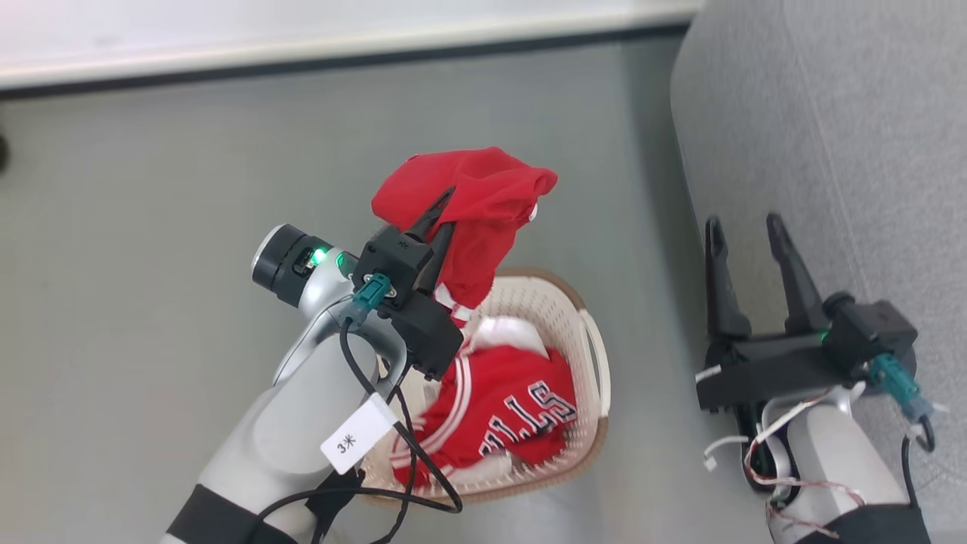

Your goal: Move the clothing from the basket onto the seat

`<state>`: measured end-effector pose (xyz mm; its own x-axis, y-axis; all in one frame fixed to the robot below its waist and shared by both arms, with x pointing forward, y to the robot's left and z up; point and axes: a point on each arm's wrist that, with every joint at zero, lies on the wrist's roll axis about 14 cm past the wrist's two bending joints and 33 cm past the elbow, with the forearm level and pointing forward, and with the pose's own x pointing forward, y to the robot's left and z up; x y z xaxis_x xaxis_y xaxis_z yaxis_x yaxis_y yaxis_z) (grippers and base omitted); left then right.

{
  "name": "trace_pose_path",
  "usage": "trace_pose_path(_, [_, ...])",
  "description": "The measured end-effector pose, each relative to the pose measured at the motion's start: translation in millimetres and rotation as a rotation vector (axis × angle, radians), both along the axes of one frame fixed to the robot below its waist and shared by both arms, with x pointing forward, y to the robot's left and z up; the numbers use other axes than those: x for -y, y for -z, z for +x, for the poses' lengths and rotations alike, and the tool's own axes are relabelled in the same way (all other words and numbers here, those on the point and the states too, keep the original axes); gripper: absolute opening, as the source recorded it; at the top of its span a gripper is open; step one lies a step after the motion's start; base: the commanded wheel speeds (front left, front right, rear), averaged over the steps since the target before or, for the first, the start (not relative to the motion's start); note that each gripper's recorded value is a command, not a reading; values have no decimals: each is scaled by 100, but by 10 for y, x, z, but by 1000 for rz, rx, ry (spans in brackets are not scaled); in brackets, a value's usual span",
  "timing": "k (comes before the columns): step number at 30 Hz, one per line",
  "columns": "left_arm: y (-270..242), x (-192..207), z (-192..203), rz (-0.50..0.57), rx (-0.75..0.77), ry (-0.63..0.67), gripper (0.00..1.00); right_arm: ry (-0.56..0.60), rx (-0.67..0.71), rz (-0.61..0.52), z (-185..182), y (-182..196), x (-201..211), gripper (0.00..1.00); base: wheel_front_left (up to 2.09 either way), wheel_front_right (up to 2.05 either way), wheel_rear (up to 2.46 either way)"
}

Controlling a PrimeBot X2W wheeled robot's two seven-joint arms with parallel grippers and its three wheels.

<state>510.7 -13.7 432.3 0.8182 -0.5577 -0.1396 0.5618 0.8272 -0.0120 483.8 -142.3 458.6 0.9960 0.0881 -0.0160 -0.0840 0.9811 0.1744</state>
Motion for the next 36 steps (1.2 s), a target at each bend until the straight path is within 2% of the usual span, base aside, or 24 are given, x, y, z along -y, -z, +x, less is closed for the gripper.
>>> trace_pose_path(18, [-873,-183,-422,-40,124,-36,0,-66,55,7,-518,-384,-238,100,0,0,0])
trace_pose_path(26, [-1173,-179,-703,-64,166,-34,0,-143,72,6,-875,-463,-454,100,0,0,0])
trace_pose_path(36, [-1477,-100,-914,-73,224,-11,0,-309,123,-34,-1036,-616,-880,100,0,0,0])
